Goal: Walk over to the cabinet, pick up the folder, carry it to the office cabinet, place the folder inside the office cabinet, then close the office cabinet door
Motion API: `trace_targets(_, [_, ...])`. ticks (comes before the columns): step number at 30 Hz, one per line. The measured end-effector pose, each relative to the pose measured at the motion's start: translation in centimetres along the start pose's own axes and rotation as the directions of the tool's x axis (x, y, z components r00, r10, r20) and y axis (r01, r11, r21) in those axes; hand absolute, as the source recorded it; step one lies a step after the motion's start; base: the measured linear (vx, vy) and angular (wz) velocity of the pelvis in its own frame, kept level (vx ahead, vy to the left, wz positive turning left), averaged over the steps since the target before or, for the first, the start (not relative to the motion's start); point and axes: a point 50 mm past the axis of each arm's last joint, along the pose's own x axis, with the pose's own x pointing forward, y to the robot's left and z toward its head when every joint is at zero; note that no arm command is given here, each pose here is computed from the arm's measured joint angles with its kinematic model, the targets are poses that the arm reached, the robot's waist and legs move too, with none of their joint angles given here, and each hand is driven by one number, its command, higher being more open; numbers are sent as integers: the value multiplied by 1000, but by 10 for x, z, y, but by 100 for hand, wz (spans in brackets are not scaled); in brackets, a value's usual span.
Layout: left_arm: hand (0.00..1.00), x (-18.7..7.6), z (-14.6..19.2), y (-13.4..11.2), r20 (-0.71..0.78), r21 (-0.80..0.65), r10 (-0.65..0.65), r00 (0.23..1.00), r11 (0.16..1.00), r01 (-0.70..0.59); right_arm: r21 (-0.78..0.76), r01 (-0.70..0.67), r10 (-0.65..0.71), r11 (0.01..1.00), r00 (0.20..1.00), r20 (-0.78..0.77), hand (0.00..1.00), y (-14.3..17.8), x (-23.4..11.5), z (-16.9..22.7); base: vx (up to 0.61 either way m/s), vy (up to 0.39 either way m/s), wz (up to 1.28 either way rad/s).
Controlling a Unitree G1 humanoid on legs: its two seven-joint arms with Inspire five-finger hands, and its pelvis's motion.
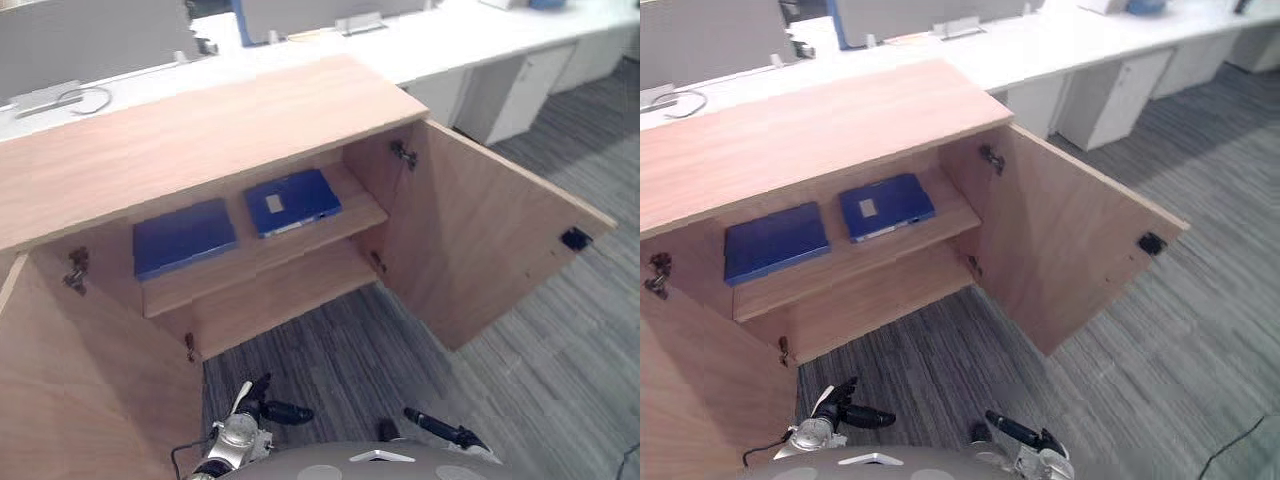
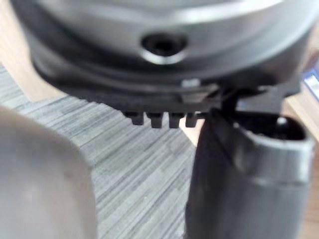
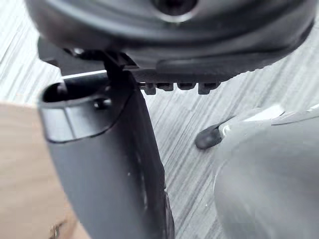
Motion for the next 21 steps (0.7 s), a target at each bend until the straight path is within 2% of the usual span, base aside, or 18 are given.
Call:
trace_targets(6, [100, -3, -15, 11, -55, -157, 61, 997, 985, -69, 39, 26, -24, 999, 999, -48, 100, -6, -3, -18, 35, 149, -83])
trace_targets(14, [100, -3, -13, 1, -43, -90, 9, 999, 996, -13, 20, 24, -23, 999, 998, -50, 100, -9, -3, -20, 99, 51, -52])
trace_targets(21, [100, -2, -5, -7, -17, -6, -31, 999, 999, 31, 16, 18, -17, 1000, 999, -28, 100, -9, -3, -17, -57, 2, -35])
